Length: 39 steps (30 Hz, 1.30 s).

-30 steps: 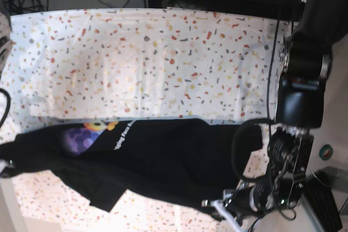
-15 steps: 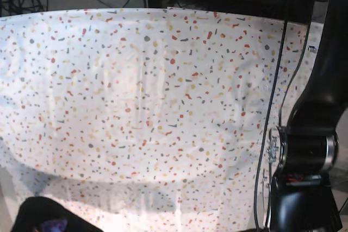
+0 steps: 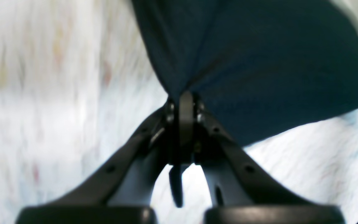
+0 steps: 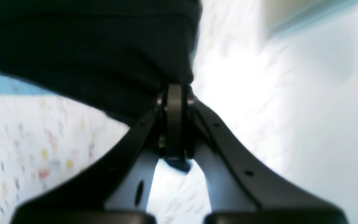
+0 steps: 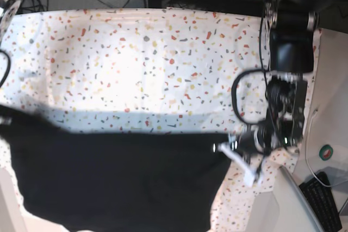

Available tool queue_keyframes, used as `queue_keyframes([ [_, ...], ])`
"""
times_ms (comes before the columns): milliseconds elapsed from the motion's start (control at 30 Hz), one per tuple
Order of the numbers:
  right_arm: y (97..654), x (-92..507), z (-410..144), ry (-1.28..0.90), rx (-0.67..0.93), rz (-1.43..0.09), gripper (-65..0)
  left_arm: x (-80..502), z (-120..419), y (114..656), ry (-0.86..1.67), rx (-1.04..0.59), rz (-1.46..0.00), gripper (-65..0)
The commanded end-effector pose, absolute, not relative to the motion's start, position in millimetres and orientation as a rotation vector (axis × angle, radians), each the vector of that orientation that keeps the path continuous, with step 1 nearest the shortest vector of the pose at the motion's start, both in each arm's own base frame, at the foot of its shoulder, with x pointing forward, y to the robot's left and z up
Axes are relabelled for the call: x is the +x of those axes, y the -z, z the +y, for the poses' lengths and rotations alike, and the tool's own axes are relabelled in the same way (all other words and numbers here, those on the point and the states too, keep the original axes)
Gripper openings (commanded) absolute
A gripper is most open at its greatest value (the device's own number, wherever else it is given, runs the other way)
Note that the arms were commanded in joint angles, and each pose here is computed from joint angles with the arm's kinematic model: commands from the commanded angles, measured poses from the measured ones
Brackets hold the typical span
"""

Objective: Layout the t-shirt on the table in an organized manner, then fold the t-shirt properly
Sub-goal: 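Lift the shirt with both grippers and lay it flat across the cloth, then pull the shirt edge taut between both grippers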

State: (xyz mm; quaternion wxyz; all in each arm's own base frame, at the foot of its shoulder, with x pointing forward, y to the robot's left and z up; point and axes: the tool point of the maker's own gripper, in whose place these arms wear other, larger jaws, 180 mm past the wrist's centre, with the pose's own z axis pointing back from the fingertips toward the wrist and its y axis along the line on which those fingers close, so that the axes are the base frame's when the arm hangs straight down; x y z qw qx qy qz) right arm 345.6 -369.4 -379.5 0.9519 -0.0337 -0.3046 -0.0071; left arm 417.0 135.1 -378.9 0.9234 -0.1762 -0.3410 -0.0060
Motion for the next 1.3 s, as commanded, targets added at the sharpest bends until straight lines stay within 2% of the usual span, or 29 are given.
queue_keyframes([
  [0,372.0,349.5,-372.1,0.016,-0.064,-0.666,-65.0,427.5,131.2,359.4,0.021,-0.391,-0.785,-65.0],
  [167,427.5,299.9,-343.8,0.031,-0.002,-0.561,-65.0,364.5,145.4,424.2,-0.025,-0.362,-0.665,-65.0],
  [333,454.0,261.4,-338.4,0.047,0.012,-0.478,-65.0,329.0,151.9,452.1,-0.05,-0.349,-0.613,-65.0],
  [700,448.6,195.5,-340.1,0.007,-0.024,-0.424,-65.0,312.7,181.7,455.5,-0.031,-0.284,-0.597,-65.0],
  [967,435.2,184.4,-322.8,-0.044,-0.054,-0.446,-65.0,316.9,172.3,435.0,0.001,-0.297,-0.652,-65.0],
  [1267,434.9,175.5,-315.3,-0.052,-0.055,-0.423,-65.0,291.1,177.5,459.7,-0.021,-0.287,-0.575,-65.0],
])
